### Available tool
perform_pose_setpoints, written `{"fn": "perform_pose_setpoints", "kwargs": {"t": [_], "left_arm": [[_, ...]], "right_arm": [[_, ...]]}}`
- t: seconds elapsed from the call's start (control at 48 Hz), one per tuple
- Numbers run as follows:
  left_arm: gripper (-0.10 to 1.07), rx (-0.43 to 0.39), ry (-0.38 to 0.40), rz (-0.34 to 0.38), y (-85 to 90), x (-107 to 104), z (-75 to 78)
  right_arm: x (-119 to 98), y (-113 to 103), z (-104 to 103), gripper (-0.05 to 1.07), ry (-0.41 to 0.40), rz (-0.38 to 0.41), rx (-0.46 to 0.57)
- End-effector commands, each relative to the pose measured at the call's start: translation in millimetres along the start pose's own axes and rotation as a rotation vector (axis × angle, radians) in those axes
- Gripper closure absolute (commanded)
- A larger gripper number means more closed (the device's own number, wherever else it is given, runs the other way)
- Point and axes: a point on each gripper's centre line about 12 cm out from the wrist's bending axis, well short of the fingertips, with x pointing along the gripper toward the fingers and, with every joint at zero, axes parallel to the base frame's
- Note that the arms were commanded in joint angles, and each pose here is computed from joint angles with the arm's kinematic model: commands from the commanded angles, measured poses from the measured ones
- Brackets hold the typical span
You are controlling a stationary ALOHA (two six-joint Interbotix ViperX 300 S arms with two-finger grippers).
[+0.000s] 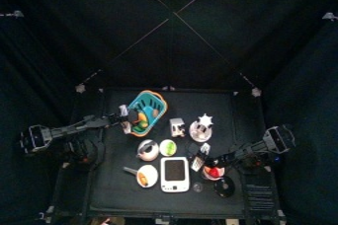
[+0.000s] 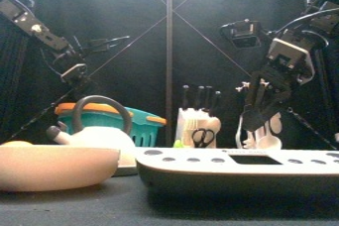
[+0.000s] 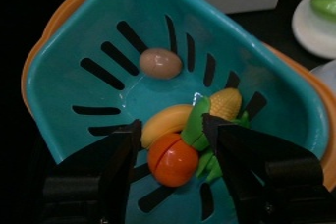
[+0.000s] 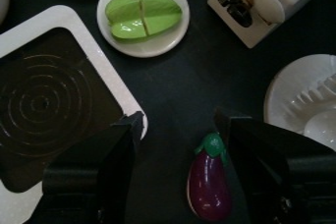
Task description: Grab corn
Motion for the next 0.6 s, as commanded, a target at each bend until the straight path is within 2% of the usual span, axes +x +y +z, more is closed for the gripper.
{"fn": "perform_pose_setpoints", "kwargs": {"t": [0.0,0.146,0.208,0.375,0.438,0.5,0.583], "left_arm": [[0.06,0.065,0.009,0.010,4.8,5.3,4.5],[-0.03,0.091,0.076,-0.001,9.8,10.9,4.9],[-0.05,0.100,0.131,-0.015,11.5,11.0,4.9],[-0.05,0.117,0.263,-0.047,19.4,8.2,7.1],[-0.05,0.122,0.302,-0.078,18.0,6.9,10.5],[-0.05,0.120,0.313,-0.107,16.8,6.2,16.1],[-0.05,0.105,0.287,-0.149,14.9,4.9,27.3]], "right_arm": [[-1.9,0.9,4.7,0.10,-0.013,0.008,0.006],[-0.2,1.0,3.1,0.10,-0.007,0.004,0.004],[0.5,1.1,2.5,0.10,-0.005,0.002,0.002],[2.6,1.2,0.8,0.10,0.001,-0.003,-0.004],[3.6,1.6,0.5,0.10,0.003,-0.004,-0.005],[5.1,1.3,-0.6,0.10,0.007,-0.009,-0.007],[6.6,1.4,-1.1,0.10,0.010,-0.012,-0.009]]}}
